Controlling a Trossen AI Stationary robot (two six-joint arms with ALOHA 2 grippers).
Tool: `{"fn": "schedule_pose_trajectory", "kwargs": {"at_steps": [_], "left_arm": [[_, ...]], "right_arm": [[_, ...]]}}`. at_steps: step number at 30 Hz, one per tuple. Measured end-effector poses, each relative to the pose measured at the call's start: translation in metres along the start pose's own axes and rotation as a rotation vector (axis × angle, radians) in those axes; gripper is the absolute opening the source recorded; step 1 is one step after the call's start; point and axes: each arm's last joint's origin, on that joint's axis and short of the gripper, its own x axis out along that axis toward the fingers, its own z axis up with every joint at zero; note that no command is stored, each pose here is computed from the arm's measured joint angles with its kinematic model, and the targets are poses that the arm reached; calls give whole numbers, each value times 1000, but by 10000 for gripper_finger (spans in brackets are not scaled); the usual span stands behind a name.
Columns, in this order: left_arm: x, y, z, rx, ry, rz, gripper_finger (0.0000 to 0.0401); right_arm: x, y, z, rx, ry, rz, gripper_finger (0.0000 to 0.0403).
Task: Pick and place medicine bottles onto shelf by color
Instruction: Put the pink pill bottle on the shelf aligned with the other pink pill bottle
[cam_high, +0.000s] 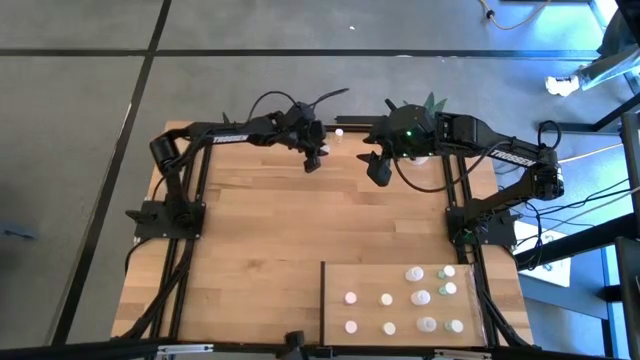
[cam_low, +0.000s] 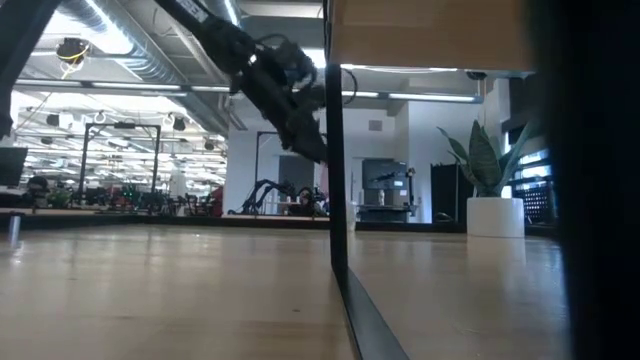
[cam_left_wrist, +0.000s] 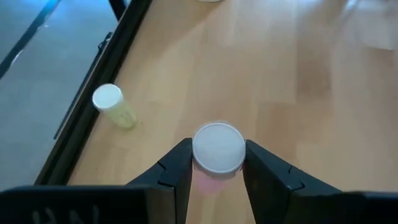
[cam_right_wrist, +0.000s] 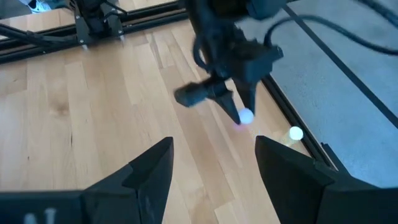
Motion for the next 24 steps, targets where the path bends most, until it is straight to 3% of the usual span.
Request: {"fn": "schedule_pose_trajectory", "kwargs": {"at_steps": [14,19,24], "left_arm": [[-102,-49,40,92,-165,-29,116],[-122,-74,47,67,-206,-21,116],[-127,-102,50,39,-210,-85,116]], "right_arm": [[-2,0,-1,-29,7,19,228],[-18,-2,-5,-44,1,25,228],[-32,-1,-6,-87,-27,154,228]]}}
